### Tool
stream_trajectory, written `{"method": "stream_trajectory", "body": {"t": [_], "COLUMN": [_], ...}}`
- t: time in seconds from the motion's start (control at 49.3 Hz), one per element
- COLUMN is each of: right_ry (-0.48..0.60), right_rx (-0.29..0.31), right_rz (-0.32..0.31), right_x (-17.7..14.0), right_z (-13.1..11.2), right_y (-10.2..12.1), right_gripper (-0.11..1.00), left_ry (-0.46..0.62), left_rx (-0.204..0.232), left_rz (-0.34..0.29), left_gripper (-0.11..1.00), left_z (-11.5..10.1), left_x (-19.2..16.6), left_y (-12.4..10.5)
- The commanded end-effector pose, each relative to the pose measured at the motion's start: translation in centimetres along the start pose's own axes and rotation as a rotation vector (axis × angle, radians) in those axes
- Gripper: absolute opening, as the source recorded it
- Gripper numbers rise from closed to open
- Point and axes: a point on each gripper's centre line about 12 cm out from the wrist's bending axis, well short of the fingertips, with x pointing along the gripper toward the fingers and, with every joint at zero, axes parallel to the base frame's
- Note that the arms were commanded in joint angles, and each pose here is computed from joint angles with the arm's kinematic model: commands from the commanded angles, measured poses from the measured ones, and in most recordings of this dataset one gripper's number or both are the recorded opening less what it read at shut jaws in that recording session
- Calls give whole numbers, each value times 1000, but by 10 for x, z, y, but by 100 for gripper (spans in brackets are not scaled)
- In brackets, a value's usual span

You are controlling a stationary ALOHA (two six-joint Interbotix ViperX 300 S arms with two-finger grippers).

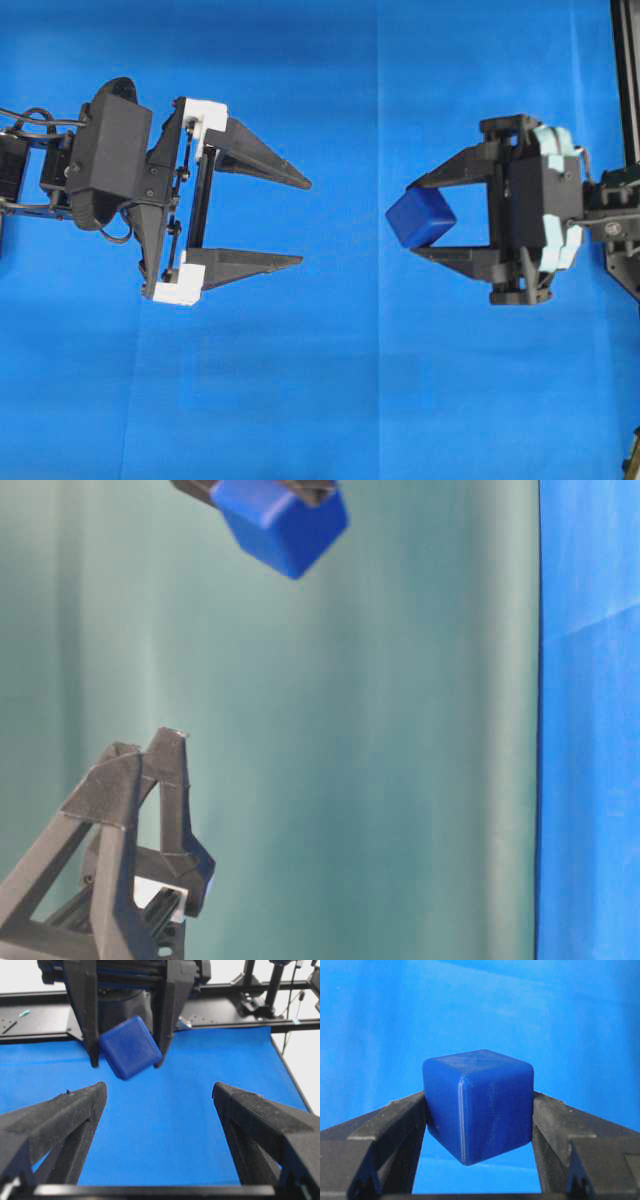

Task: Handover the blue block to the right arm after grasping it with the left arm, then place it in the designated position.
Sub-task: 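Lower the cube with the right gripper toward the table center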

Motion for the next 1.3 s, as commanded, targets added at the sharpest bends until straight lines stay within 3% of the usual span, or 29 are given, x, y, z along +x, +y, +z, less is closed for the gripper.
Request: {"method": "stream_trajectory", "body": {"t": [0.0,0.345,0.791,1.278], "right_ry": [-28,-3,69,133], "right_rx": [14,62,143,217], "right_rz": [25,87,202,213], "right_x": [3,50,125,171], "right_z": [3,-17,-66,-102], "right_y": [3,7,19,16], "right_gripper": [52,52,52,52], "left_ry": [-48,-46,-43,-44], "left_rx": [-3,-3,-4,-6], "left_rz": [-1,-1,-1,-1], "left_gripper": [91,91,91,91], "left_z": [15,15,13,14], "left_x": [-4,-4,-5,-5], "left_y": [0,0,0,0]}}
